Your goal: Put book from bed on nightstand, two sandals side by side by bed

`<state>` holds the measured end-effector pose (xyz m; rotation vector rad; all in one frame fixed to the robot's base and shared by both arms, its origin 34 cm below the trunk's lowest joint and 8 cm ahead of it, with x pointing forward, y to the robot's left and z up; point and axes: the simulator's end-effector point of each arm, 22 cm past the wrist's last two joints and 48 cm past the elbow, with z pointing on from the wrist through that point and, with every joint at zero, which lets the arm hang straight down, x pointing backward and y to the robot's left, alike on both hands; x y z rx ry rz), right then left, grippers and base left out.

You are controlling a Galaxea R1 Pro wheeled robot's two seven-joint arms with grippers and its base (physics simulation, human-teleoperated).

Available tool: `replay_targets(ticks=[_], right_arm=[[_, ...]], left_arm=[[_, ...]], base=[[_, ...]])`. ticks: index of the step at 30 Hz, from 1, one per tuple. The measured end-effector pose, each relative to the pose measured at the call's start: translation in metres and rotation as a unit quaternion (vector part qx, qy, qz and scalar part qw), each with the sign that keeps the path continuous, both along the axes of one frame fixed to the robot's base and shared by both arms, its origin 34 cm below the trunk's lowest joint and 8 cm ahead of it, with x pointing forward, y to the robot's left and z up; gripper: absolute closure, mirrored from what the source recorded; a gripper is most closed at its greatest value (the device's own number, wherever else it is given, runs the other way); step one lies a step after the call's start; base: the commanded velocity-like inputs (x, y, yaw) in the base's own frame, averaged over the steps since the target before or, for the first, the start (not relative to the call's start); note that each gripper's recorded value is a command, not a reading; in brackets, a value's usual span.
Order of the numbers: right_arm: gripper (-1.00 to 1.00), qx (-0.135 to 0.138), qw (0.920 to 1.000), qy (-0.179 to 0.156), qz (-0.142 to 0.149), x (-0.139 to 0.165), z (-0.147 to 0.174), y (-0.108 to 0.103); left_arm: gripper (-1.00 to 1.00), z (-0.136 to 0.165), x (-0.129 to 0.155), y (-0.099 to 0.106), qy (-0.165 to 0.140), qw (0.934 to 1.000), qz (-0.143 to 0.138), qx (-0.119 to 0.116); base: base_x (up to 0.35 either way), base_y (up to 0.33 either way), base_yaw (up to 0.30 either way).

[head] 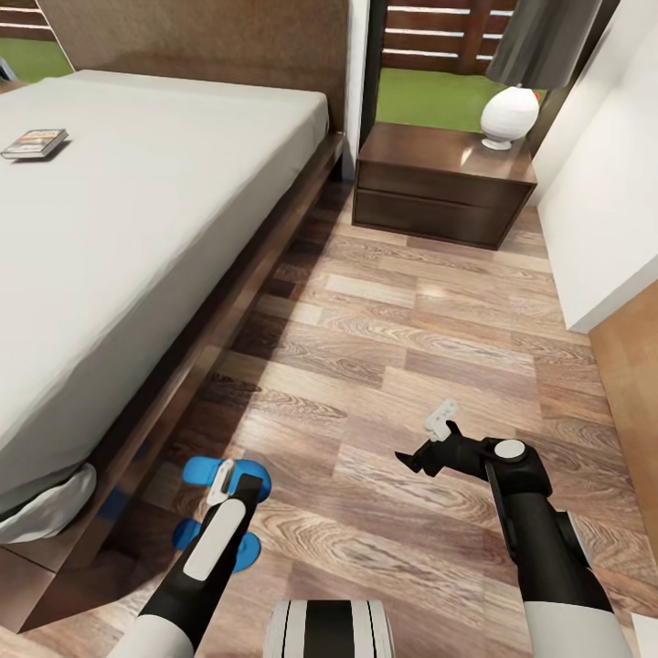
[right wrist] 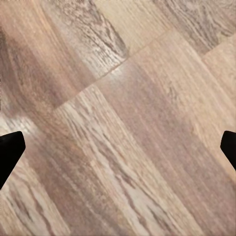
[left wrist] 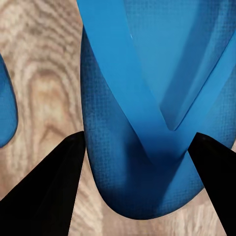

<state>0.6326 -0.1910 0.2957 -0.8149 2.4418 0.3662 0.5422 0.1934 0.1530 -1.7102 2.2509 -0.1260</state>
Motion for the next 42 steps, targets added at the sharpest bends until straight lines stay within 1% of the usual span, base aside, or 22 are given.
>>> replay_targets(ticks=[5,9,13,19,32,42], right_arm=[[-1.00,0.001,1.0000,0.003,0.000,-0.001,-0.003,0.001],[-1.00,0.003,1.0000,0.001,0.003,-0.001,-0.001,0.000],[-1.00,0.023,0.9995,0.009,0.021,-0.006,0.006,0.008],[-1.00,0.033,0.9989,0.017,0.028,-0.010,0.007,0.012],[-1.00,0.036,0.9985,0.028,0.029,-0.015,-0.002,0.013],[-1.00,0.036,0.9983,0.036,0.028,-0.018,-0.010,0.012]], left_arm=[[1.00,-0.005,-0.005,0.002,0.007,1.0000,-0.002,0.003],[1.00,-0.014,-0.013,0.004,0.016,0.9998,-0.009,0.005],[1.00,-0.022,-0.017,0.011,0.013,0.9998,-0.016,0.007],[1.00,-0.028,-0.020,0.012,0.010,0.9997,-0.022,0.005],[1.00,-0.038,-0.028,0.011,0.018,0.9996,-0.021,0.001],[1.00,-0.045,-0.035,0.012,0.026,0.9994,-0.020,0.007]], base=[[0.000,0.000,0.000],[0.000,0.000,0.000],[0.000,0.000,0.000],[0.000,0.000,0.000],[0.000,0.000,0.000],[0.000,0.000,0.000]])
